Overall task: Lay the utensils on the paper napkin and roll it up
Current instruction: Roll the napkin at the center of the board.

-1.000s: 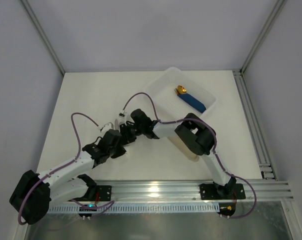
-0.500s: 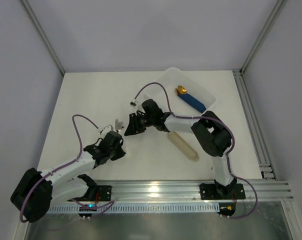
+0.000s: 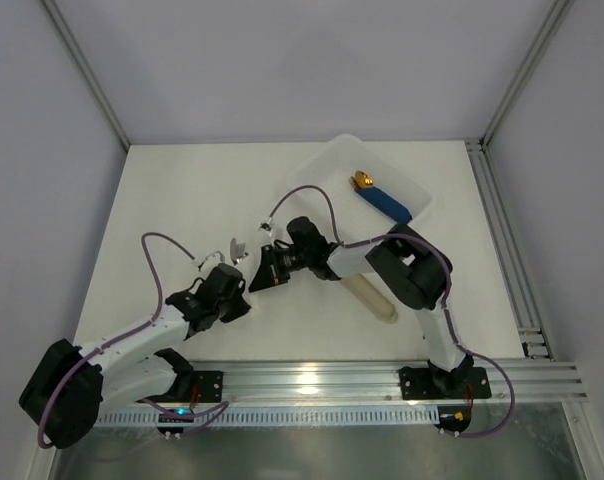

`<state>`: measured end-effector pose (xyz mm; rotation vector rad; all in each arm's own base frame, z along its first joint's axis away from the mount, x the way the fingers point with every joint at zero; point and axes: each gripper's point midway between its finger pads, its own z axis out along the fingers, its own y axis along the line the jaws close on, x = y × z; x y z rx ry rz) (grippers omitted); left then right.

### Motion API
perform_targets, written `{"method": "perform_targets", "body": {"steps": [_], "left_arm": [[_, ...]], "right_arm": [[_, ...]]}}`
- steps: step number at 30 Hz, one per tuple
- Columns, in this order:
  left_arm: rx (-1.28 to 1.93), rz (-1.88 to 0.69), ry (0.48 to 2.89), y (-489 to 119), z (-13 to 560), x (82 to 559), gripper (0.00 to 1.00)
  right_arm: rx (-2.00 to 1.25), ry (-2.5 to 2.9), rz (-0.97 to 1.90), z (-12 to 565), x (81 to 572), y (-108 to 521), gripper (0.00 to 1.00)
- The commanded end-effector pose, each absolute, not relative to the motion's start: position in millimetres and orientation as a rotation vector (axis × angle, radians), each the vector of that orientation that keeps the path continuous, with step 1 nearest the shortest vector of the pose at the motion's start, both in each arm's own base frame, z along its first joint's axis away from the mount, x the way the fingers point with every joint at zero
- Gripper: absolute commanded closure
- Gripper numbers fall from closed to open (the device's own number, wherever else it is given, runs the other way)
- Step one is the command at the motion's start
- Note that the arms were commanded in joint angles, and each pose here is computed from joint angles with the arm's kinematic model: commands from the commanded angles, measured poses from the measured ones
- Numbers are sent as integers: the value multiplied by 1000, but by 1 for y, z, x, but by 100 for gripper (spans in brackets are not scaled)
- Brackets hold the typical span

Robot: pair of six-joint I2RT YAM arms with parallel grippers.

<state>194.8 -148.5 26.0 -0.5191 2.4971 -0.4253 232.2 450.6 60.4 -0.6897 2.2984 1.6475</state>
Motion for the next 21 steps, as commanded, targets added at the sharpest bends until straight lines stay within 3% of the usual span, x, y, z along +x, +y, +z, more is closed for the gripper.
{"method": "perform_targets", "body": {"steps": [1,15,21], "left_arm": [[-534,-427,2477,-147,28,197,100],[-526,-440,2471,-150,36,199,100],[-523,-418,2384,-144,83,213,98]], "right_arm": [[-732,2192,1782,75,223,462,93],[-713,2306,1729,36,213,468,96],[-687,2353,1696,20,214,467,96]]}}
